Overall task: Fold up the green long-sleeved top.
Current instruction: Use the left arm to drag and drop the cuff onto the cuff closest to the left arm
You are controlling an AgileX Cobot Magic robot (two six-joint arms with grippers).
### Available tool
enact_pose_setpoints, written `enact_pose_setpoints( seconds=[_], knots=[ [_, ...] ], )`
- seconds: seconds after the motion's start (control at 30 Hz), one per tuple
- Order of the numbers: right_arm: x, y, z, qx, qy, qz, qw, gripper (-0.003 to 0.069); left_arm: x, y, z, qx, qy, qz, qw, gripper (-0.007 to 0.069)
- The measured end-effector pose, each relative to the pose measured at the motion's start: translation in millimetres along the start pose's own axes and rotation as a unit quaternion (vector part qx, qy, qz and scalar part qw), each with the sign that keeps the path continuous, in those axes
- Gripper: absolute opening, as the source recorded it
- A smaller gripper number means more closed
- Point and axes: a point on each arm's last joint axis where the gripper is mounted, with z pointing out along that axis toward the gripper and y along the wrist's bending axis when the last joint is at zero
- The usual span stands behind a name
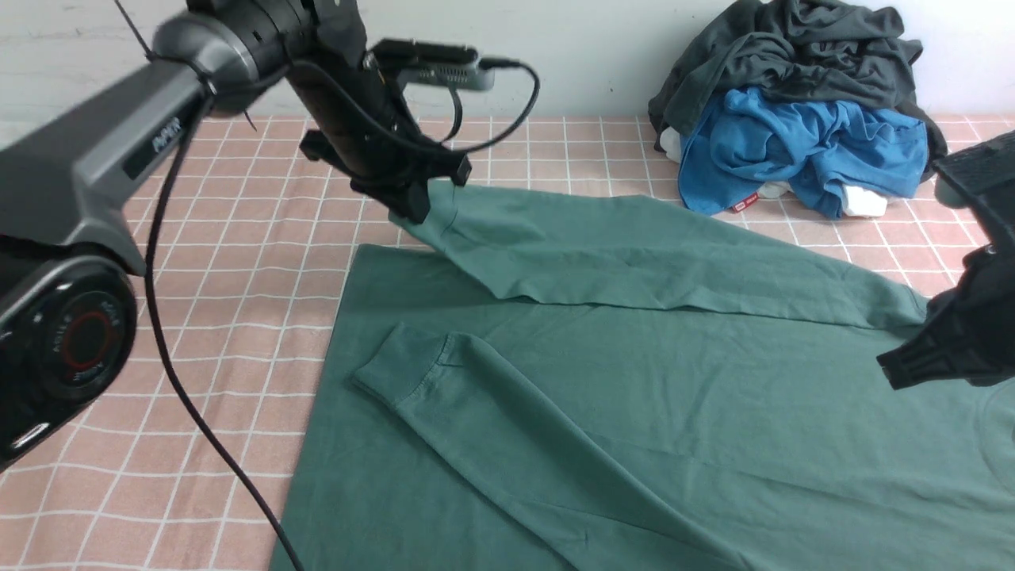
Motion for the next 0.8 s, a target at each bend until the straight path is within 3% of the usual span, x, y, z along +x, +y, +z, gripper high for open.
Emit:
enact_pose_setpoints(
  seconds=[0.23,0.6,0.8],
  knots=[
    [6.4,-5.2,-38.6,0.005,-0.053,0.009,0.999,-0.0014,23.6,-23.1,-76.1,0.033,-0.027,-0.042,0.998,0.0007],
    [27.5,-6.6,-75.5,-0.004,-0.112,0.025,0.993,-0.0014,111.5,-34.5,-92.3,0.046,0.036,-0.101,0.993,0.0007],
    [31.0,-2.8,-73.2,-0.022,-0.114,0.03,0.993,-0.0014,188.8,-34.9,-76.9,0.036,0.074,-0.131,0.988,0.0007]
  ],
)
